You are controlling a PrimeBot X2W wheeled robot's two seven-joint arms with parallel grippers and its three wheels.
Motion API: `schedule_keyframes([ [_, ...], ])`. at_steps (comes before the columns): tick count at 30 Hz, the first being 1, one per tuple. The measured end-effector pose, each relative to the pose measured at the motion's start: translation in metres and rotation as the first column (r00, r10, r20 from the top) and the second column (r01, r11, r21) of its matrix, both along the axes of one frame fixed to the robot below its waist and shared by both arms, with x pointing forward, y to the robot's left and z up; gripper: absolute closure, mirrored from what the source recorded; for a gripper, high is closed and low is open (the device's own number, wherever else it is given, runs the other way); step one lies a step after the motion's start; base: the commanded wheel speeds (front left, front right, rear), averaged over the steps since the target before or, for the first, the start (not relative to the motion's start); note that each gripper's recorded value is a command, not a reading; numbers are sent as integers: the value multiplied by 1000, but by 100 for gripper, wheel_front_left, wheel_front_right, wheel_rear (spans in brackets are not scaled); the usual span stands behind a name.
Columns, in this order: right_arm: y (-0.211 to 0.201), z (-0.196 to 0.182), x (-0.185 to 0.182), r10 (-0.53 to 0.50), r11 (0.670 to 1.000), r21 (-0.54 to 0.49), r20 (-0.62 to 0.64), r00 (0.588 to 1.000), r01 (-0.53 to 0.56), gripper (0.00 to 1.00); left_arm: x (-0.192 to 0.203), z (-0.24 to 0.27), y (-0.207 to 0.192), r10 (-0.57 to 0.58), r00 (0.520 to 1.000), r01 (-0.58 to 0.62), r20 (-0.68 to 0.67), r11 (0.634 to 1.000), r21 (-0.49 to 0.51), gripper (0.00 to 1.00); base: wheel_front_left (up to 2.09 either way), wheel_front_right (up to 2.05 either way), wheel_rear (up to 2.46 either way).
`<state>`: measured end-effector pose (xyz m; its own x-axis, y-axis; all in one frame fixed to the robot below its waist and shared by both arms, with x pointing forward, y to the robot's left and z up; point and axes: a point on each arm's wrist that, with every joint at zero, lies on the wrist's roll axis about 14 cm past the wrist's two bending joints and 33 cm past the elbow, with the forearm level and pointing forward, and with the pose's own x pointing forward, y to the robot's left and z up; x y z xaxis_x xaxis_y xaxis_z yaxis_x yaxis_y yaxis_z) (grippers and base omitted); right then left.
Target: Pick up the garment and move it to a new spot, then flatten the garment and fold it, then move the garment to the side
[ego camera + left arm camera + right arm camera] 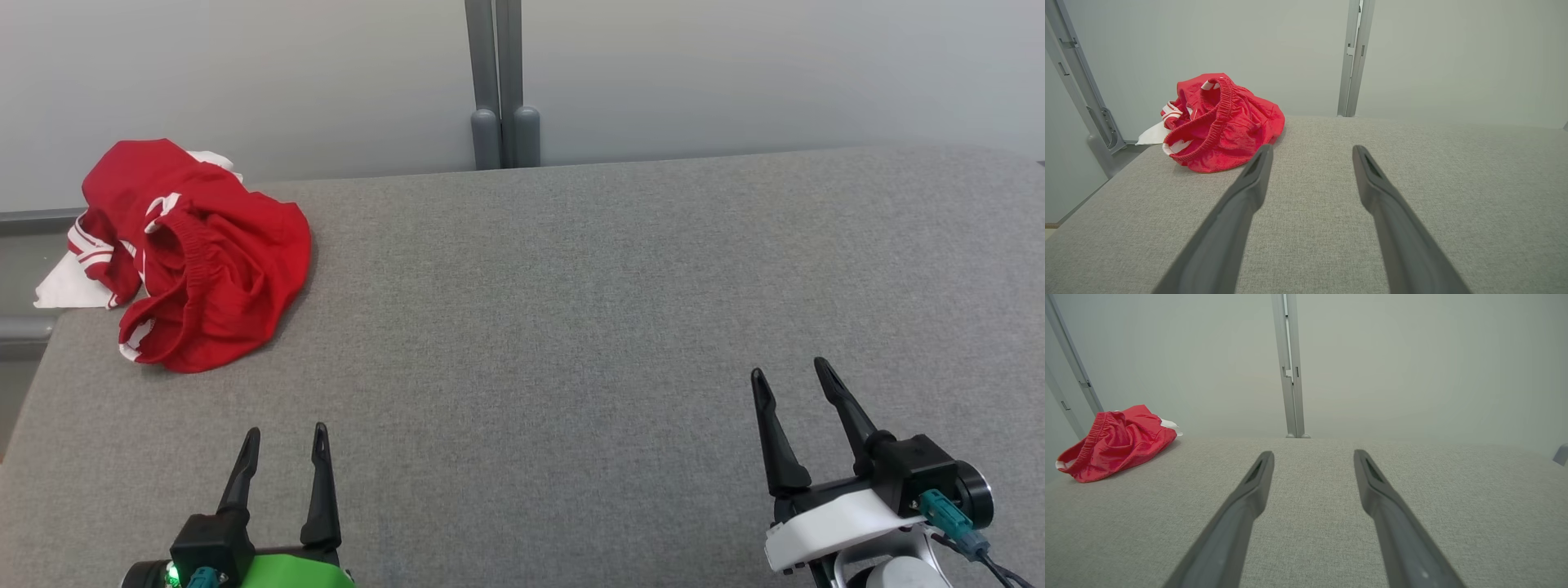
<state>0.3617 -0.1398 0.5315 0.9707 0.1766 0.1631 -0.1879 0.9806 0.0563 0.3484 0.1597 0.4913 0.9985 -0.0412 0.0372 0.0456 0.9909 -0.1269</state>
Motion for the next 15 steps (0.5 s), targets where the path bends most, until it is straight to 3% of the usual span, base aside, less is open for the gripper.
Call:
schedule_keyframes([
  [15, -1, -2, 0, -4, 1000, 1, -8, 1000, 4, 0, -1, -2, 0, -1, 1000, 1, -5, 1000, 2, 0, 0, 0, 0],
])
